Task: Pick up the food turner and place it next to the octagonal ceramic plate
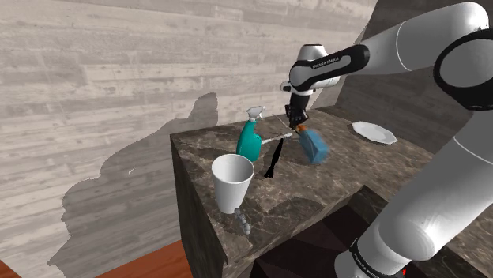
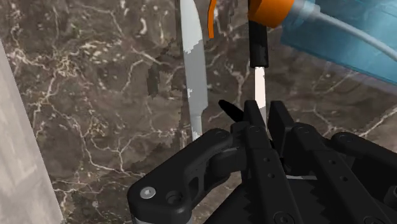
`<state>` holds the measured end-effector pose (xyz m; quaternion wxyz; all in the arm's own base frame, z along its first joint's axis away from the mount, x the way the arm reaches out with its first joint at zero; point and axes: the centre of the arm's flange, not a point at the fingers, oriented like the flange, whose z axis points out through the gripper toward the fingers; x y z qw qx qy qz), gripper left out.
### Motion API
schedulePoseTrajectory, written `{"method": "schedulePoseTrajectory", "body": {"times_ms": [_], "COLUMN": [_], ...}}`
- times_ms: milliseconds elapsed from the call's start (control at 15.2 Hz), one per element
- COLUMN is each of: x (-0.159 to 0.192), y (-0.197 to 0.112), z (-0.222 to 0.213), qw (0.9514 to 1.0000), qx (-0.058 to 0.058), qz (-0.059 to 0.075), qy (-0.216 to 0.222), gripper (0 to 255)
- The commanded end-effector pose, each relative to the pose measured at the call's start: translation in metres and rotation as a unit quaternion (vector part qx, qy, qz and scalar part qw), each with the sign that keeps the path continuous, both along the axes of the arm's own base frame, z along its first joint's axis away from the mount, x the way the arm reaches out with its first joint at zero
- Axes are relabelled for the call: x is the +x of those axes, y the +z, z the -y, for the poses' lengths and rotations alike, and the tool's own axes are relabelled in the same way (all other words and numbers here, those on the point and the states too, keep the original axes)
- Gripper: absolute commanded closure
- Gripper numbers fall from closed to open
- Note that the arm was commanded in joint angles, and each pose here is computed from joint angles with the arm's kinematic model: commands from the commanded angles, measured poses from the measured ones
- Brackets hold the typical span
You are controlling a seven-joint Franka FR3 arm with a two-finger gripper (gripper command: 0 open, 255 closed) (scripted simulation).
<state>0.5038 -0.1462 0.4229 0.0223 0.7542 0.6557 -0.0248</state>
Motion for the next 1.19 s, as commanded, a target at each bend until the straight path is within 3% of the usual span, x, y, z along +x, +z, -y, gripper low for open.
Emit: {"method": "schedulePoseTrajectory", "body": {"times_ms": [0,1122], "x": [-0.015,-0.161], "y": [0.0,0.001], "z": [0.019,0.19], "qw": [1.0,1.0], "qx": [0.0,0.0], "qz": [0.0,0.0], "qy": [0.0,0.0], "gripper": [255,255]}}
